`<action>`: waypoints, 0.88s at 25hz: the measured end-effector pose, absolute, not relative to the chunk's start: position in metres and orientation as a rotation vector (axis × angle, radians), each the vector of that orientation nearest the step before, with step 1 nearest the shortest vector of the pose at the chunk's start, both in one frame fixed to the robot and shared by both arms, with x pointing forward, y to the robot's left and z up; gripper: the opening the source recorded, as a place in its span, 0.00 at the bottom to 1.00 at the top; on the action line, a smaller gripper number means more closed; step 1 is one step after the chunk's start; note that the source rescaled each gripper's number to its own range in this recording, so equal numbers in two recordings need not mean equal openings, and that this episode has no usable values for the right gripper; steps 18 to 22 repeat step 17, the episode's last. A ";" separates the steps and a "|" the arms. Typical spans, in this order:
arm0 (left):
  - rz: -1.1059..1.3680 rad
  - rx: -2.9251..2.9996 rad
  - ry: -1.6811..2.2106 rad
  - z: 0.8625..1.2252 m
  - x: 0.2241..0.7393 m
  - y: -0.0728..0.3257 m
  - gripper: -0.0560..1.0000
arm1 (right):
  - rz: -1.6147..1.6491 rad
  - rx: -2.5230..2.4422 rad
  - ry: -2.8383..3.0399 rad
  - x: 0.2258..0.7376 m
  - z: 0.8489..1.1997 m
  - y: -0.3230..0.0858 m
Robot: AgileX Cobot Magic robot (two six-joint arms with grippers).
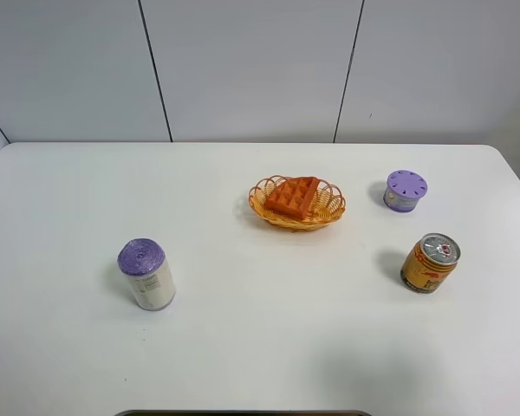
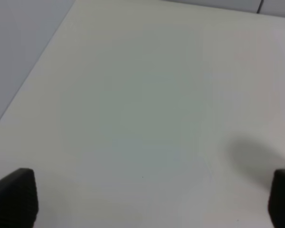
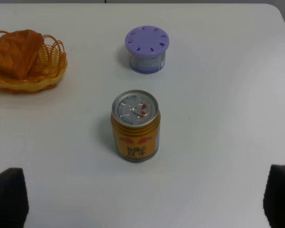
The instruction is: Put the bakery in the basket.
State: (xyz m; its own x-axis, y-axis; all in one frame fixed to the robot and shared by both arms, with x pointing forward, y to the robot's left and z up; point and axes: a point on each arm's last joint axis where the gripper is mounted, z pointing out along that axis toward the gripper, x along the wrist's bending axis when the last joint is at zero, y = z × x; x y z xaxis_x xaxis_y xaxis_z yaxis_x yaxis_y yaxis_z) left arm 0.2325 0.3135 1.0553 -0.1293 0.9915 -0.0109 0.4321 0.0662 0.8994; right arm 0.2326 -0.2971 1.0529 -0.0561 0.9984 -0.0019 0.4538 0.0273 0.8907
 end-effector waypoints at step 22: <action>1.023 1.441 1.652 1.055 0.232 0.313 0.99 | 0.977 1.510 1.599 0.233 1.053 -0.297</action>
